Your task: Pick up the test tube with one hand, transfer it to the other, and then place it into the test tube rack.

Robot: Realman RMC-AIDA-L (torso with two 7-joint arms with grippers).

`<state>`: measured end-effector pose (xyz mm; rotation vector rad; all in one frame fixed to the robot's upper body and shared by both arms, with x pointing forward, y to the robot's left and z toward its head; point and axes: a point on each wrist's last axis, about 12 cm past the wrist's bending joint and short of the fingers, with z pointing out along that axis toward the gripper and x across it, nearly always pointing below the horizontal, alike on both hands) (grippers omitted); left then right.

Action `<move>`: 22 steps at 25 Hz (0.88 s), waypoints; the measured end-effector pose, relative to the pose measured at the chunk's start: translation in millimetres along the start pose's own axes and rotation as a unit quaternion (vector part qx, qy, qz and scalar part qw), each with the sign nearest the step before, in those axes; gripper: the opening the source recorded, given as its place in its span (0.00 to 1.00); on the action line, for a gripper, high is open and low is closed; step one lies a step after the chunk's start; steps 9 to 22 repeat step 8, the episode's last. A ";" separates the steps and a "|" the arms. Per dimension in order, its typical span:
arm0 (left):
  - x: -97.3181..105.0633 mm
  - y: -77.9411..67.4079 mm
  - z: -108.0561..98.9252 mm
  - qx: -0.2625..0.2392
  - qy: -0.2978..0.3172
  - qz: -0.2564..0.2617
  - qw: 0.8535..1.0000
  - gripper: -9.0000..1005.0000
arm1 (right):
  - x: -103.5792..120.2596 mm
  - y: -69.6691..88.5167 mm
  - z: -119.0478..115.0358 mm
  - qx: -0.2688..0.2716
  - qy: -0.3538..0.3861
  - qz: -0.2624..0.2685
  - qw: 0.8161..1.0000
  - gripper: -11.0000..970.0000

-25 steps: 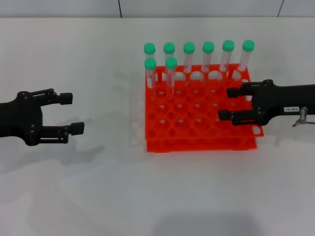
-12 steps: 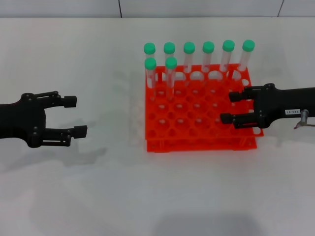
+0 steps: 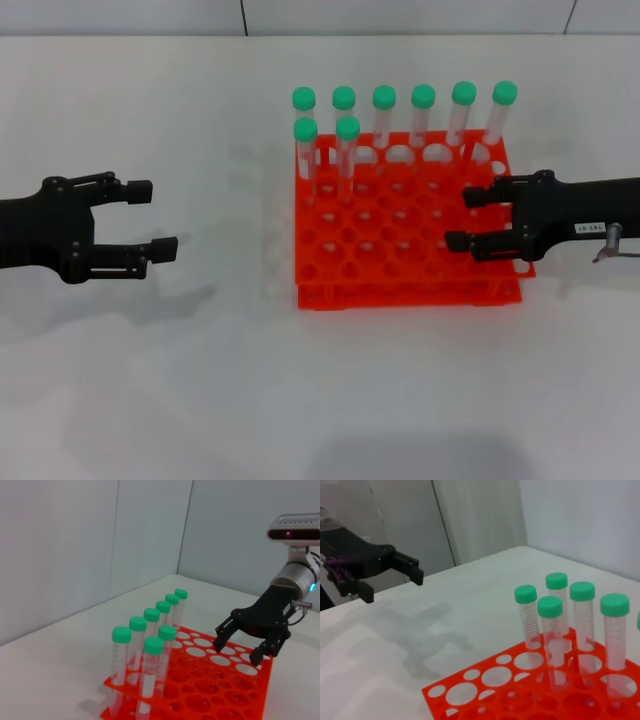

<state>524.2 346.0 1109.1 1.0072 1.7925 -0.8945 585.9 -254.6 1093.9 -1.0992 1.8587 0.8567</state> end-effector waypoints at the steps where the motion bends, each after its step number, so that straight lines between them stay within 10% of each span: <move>1: -0.1 0.1 0.3 0.000 0.000 0.000 1.000 0.86 | 0.1 0.2 0.9 0.000 0.001 -0.001 1.000 0.76; 22: -3.7 2.6 -0.2 -0.014 -0.012 0.006 1.000 0.86 | 0.3 -0.5 2.1 0.006 0.002 -0.007 1.000 0.76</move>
